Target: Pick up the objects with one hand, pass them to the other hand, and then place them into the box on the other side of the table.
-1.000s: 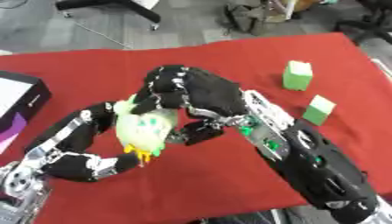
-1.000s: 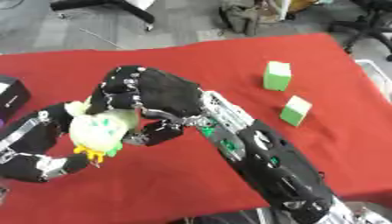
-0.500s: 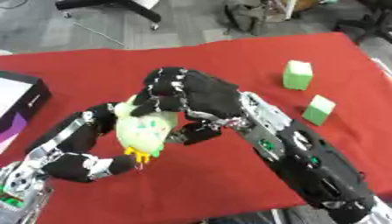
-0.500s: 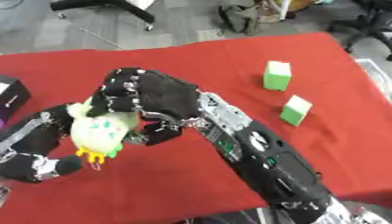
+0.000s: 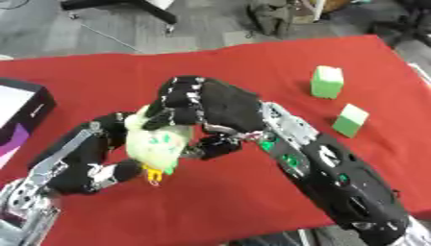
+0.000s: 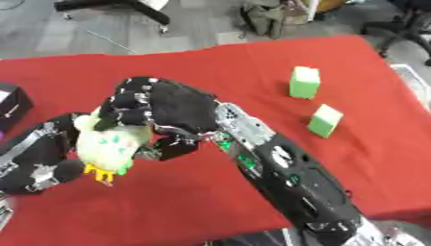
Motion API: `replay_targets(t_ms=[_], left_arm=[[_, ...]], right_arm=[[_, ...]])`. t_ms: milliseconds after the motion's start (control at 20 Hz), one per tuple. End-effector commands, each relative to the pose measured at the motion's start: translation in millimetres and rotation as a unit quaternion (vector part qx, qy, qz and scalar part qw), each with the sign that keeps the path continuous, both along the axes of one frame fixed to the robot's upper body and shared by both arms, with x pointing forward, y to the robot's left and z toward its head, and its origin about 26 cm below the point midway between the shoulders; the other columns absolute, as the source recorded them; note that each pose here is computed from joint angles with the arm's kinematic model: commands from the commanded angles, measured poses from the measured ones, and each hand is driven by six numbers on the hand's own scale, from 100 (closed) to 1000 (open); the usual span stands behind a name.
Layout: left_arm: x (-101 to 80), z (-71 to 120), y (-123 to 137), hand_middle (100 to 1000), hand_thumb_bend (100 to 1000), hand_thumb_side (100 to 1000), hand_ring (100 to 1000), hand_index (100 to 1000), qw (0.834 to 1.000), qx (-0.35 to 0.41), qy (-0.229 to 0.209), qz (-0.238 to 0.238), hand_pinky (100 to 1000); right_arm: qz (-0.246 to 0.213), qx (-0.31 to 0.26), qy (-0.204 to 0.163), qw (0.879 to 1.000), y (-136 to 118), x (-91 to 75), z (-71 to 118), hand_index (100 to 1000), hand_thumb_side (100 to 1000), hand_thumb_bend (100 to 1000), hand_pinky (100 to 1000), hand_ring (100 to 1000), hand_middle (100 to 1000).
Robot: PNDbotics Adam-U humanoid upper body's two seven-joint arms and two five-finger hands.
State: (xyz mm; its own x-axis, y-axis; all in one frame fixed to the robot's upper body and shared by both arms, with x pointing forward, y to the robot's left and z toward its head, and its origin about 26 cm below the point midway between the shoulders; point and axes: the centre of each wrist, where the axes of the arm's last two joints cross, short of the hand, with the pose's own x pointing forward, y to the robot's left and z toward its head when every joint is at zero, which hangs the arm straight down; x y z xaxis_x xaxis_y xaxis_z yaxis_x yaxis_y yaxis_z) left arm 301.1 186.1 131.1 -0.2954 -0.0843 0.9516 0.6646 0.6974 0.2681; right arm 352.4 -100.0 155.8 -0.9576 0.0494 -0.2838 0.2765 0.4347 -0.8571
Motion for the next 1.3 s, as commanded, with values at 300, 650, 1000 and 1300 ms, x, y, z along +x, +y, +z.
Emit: replay_targets(t_ms=[300,650,1000,1300], left_arm=[[-8.8,23.7,-12,565,676,473,646,763,0.999,0.037,0.004,-0.008,864],[-16.1,33.0,-16,539,670,474,616,755,0.995,0.088,0.014,-0.038,847],[-20.5,41.2,-17,466,582,318,535,703,0.988,0.132,0.008,-0.080,803],[-19.7,44.5,-16,284,433,150,400,552,0.981,0.174,-0.006,-0.087,711]], right_arm=[[0.002,-0.012,-0.054,0.998,4,-5.0,11.1,567,100,238,597,600,475],[-0.014,-0.019,-0.076,0.997,5,-5.3,10.8,579,100,248,604,610,489],[-0.022,-0.018,-0.091,0.995,2,-4.7,11.3,587,100,224,605,618,499],[-0.026,-0.015,-0.097,0.995,0,-3.5,12.0,595,100,168,602,623,508]])
